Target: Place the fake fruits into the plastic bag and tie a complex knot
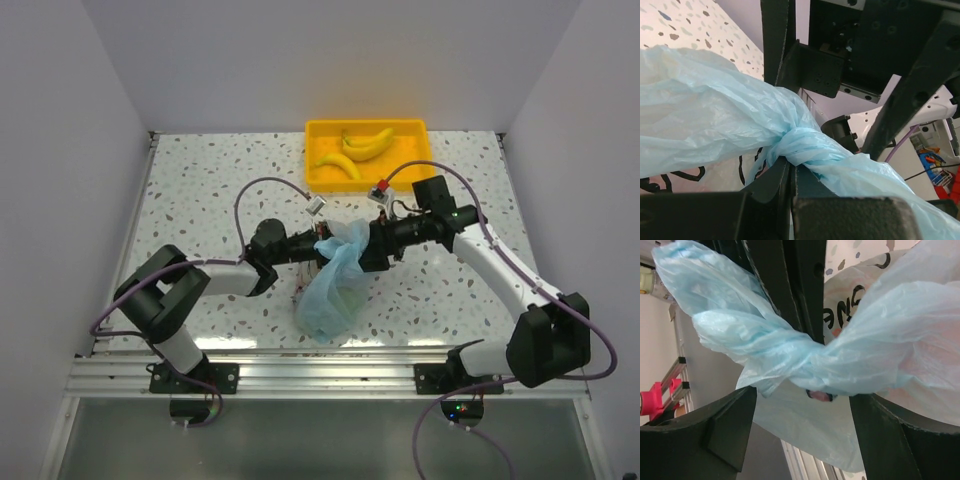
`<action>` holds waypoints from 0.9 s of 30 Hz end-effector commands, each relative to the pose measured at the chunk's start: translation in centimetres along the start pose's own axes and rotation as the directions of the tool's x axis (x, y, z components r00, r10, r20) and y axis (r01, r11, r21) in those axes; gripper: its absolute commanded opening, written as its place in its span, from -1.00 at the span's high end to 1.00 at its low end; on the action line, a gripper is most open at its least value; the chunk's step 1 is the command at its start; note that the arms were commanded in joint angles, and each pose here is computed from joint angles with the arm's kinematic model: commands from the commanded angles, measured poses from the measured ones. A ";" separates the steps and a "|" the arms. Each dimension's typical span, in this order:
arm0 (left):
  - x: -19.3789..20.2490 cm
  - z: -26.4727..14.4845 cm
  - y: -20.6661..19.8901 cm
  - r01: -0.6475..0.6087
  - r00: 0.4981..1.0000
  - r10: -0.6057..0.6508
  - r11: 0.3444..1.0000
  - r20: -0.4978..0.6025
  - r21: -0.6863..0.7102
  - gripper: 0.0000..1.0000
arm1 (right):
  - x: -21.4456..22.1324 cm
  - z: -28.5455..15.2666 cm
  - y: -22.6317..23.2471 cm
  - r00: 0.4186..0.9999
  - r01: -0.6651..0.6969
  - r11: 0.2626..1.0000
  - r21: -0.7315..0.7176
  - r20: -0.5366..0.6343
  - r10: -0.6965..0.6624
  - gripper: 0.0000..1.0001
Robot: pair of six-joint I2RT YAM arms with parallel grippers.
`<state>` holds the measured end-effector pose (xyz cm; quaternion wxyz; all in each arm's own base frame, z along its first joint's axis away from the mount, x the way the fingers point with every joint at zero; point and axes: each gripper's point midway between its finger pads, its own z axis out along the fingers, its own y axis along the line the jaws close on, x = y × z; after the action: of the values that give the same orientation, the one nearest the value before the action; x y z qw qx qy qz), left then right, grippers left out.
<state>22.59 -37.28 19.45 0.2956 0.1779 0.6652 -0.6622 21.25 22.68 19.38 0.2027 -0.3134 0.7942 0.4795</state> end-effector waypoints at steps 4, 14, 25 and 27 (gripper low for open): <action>0.8 1.3 -1.5 -0.034 0.999 0.034 0.997 0.002 0.070 1.00 | -1.4 1.8 0.2 1.000 0.022 0.999 -0.035 0.023 -0.022 -0.63; -1.6 2.9 -4.6 -0.014 0.998 0.002 0.985 0.070 0.174 1.00 | -1.4 4.0 -0.5 0.997 -0.034 0.999 -0.039 0.070 0.037 -0.66; -3.2 3.2 -7.1 -0.006 0.995 -0.018 0.973 0.101 0.229 1.00 | -6.5 5.2 -0.1 0.986 0.018 0.997 -0.070 0.164 -0.007 -0.63; -4.4 2.9 -7.7 -0.039 0.993 0.010 0.970 0.120 0.242 1.00 | -7.6 5.2 0.1 0.980 0.047 0.996 -0.077 0.199 -0.031 -0.63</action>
<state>22.77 -39.18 19.69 0.2564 0.1328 0.6596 -0.6939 23.32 27.26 18.86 0.1874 -0.2621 0.7776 0.5400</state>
